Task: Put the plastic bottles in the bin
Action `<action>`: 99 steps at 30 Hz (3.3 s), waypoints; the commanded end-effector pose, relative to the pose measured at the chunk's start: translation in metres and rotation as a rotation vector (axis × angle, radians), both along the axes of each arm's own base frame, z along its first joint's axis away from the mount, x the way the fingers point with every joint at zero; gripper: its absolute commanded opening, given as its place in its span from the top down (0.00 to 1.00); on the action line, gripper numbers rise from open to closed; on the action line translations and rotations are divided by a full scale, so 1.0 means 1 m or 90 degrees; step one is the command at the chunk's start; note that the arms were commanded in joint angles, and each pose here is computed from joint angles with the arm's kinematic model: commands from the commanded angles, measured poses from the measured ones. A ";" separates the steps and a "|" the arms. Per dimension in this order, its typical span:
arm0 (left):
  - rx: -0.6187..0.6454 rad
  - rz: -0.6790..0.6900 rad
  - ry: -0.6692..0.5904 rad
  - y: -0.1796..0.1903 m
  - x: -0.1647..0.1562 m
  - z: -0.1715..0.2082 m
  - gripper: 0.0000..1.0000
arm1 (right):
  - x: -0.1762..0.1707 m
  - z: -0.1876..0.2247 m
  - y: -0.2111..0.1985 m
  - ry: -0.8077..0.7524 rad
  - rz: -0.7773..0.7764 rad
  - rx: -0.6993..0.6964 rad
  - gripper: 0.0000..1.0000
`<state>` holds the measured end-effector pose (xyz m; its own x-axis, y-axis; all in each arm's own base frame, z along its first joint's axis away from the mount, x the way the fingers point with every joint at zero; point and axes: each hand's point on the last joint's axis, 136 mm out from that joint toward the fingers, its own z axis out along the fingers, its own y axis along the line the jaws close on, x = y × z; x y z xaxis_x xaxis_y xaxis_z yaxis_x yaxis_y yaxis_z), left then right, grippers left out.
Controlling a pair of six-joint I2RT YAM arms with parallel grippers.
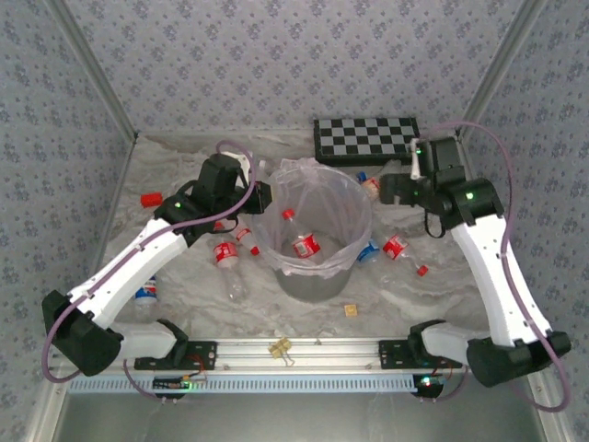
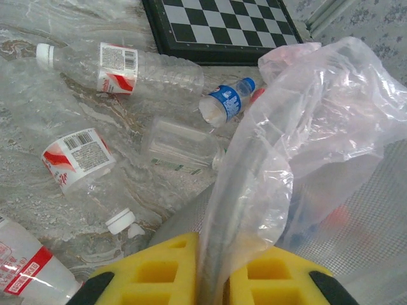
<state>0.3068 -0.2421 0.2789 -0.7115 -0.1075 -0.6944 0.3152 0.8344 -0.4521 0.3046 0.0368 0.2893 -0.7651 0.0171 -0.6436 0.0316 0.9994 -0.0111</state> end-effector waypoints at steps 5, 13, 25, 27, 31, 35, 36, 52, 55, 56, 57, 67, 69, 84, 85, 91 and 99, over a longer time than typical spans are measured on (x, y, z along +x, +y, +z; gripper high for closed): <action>0.051 -0.008 0.003 0.008 -0.004 -0.013 0.91 | -0.020 -0.142 -0.025 0.259 -0.085 0.071 0.02; 0.052 0.000 0.004 0.009 -0.002 -0.014 0.92 | -0.010 -0.201 -0.009 0.329 -0.068 0.121 0.07; 0.058 0.006 0.009 0.011 -0.002 -0.018 0.92 | 0.004 -0.260 -0.008 0.399 -0.083 0.130 0.07; 0.060 0.007 0.011 0.011 -0.002 -0.020 0.92 | 0.004 -0.262 -0.012 0.400 -0.093 0.125 0.10; 0.061 0.009 0.012 0.011 0.000 -0.021 0.92 | 0.004 -0.257 -0.018 0.389 -0.106 0.116 0.15; 0.061 0.009 0.015 0.009 0.002 -0.023 0.92 | 0.001 -0.243 -0.024 0.376 -0.112 0.112 0.26; 0.060 0.009 0.015 0.008 0.003 -0.023 0.92 | 0.001 -0.239 -0.026 0.370 -0.114 0.113 0.29; 0.049 0.008 0.022 0.006 0.002 -0.028 0.85 | 0.014 -0.082 -0.013 0.141 -0.075 0.279 0.58; 0.049 0.008 0.017 0.006 0.002 -0.027 0.85 | 0.013 -0.020 0.003 0.058 -0.035 0.322 0.59; 0.048 0.008 0.017 0.006 0.003 -0.027 0.85 | 0.012 0.002 0.011 0.029 -0.013 0.338 0.60; 0.047 0.007 0.016 0.006 0.003 -0.027 0.85 | 0.010 0.020 0.018 0.007 0.007 0.352 0.62; 0.039 0.011 0.012 0.007 0.001 -0.025 0.87 | -0.030 0.147 0.154 -0.109 0.399 0.454 0.62; 0.036 0.012 0.010 0.007 0.001 -0.023 0.87 | -0.038 0.143 0.180 -0.083 0.458 0.440 0.62; 0.040 0.035 0.010 0.017 0.001 -0.018 0.92 | -0.058 -0.032 0.233 0.163 0.539 0.052 0.73; 0.040 0.037 0.010 0.018 0.001 -0.018 0.92 | -0.059 -0.041 0.232 0.176 0.537 0.036 0.73; 0.039 0.037 0.016 0.017 0.002 -0.021 0.92 | -0.052 -0.089 0.224 0.241 0.494 -0.023 0.66; 0.041 0.036 0.021 0.017 0.000 -0.024 0.92 | -0.046 -0.120 0.229 0.274 0.479 -0.044 0.26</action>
<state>0.3100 -0.2363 0.2781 -0.7019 -0.1408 -0.6982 0.2881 0.8404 -0.4591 0.2578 0.2699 0.1777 -0.7266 -0.6163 -0.3037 -0.6670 0.7388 0.0965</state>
